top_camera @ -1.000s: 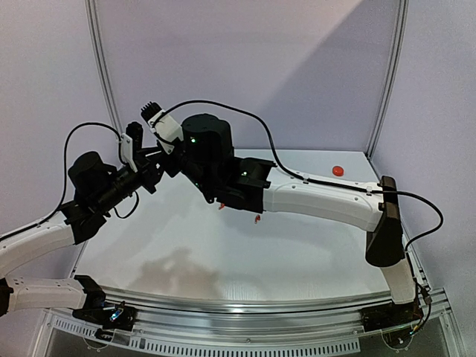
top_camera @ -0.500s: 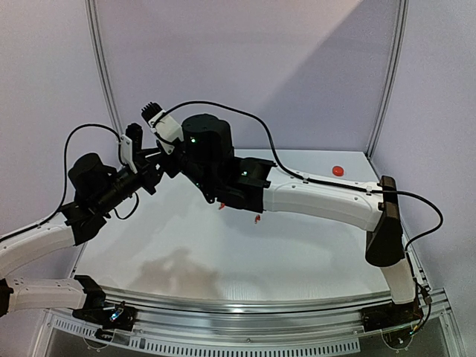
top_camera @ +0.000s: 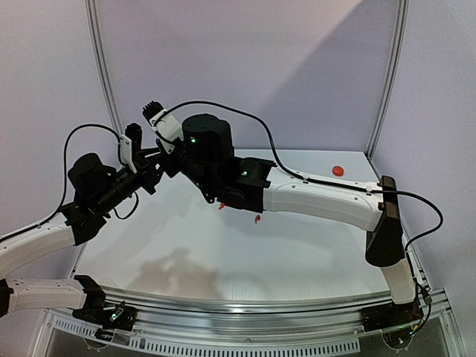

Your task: Insert the wireless bluetooth earbuds into the charging case

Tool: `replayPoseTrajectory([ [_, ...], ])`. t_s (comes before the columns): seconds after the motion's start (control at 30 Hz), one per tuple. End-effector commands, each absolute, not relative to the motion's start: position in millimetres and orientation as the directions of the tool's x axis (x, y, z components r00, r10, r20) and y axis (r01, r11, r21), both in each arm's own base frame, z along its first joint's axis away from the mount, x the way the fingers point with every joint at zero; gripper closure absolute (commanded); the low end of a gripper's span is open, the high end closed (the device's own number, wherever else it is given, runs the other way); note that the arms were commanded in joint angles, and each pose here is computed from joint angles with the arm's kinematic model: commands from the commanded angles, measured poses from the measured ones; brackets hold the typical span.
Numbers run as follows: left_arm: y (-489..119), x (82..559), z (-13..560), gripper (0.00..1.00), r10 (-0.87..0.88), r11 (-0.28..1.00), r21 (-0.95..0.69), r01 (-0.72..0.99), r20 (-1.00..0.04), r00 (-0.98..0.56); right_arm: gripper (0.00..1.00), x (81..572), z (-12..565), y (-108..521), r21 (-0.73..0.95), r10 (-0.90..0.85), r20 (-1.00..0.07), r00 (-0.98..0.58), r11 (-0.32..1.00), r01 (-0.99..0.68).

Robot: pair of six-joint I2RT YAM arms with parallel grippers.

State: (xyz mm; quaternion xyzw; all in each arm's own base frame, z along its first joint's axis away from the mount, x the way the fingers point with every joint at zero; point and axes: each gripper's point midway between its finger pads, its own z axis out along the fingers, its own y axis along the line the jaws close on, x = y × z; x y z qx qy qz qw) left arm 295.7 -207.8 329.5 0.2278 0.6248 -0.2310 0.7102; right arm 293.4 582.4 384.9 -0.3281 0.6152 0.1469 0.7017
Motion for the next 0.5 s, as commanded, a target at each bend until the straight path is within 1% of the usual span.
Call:
replayPoseTrajectory([
  [0.0, -197.1, 292.8, 363.9, 1.00, -0.107, 0.807, 0.043, 0.589, -0.970, 0.218, 0.97, 301.0, 340.8, 586.0, -0.319, -0.294, -0.945, 0.144, 0.724, -0.612],
  [0.33, -197.9, 294.1, 363.2, 1.00, -0.100, 0.808, 0.048, 0.588, -0.971, 0.217, 0.97, 300.9, 341.4, 581.7, -0.292, -0.276, -0.953, 0.123, 0.734, -0.613],
  [0.47, -198.4, 293.7, 363.2, 1.00, -0.100, 0.806, 0.048, 0.590, -0.971, 0.216, 0.98, 303.1, 348.1, 579.6, -0.266, -0.242, -0.962, 0.122, 0.748, -0.608],
])
